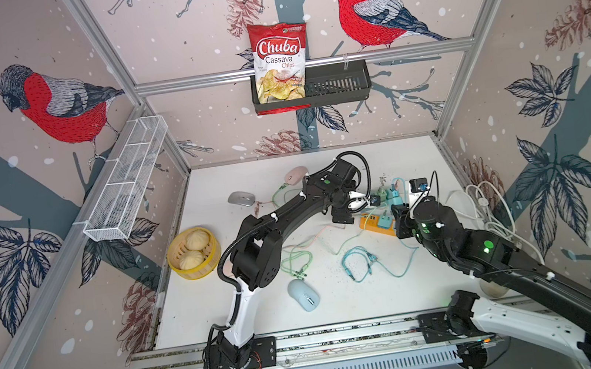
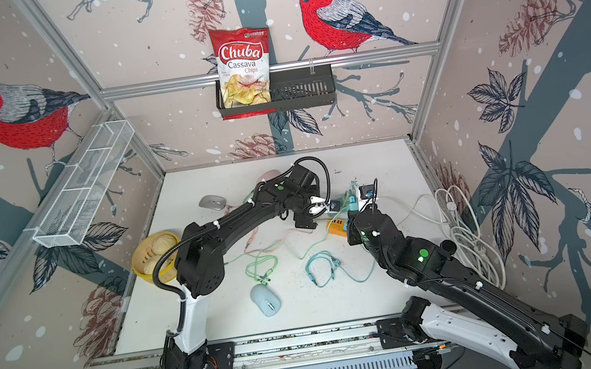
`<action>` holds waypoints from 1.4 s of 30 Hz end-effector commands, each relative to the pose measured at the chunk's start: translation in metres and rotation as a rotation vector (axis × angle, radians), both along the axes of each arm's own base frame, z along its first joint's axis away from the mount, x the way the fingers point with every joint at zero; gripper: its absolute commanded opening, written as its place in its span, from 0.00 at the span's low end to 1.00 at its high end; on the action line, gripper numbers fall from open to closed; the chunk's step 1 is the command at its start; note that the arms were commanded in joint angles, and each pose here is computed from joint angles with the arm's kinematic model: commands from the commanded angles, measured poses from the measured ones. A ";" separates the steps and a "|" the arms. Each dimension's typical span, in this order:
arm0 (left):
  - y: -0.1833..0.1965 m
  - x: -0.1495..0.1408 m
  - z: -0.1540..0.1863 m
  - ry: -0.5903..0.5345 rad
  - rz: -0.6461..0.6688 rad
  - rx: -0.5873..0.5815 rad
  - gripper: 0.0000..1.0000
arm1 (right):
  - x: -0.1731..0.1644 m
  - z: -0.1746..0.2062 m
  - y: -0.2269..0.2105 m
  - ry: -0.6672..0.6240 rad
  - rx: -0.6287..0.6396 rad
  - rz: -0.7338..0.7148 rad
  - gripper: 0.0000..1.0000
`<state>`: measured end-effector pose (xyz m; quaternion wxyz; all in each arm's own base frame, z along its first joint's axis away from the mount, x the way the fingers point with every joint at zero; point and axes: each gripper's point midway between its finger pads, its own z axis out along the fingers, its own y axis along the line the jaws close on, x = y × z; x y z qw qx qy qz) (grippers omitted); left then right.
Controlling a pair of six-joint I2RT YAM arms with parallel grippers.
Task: Unplug the wireless mouse
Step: Remove the plug from the socket.
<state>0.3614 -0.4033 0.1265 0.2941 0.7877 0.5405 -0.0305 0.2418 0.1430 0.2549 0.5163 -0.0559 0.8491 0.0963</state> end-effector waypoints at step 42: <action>0.092 -0.192 0.257 0.790 -0.027 -1.322 0.51 | -0.066 0.121 0.131 -0.192 0.461 0.917 0.15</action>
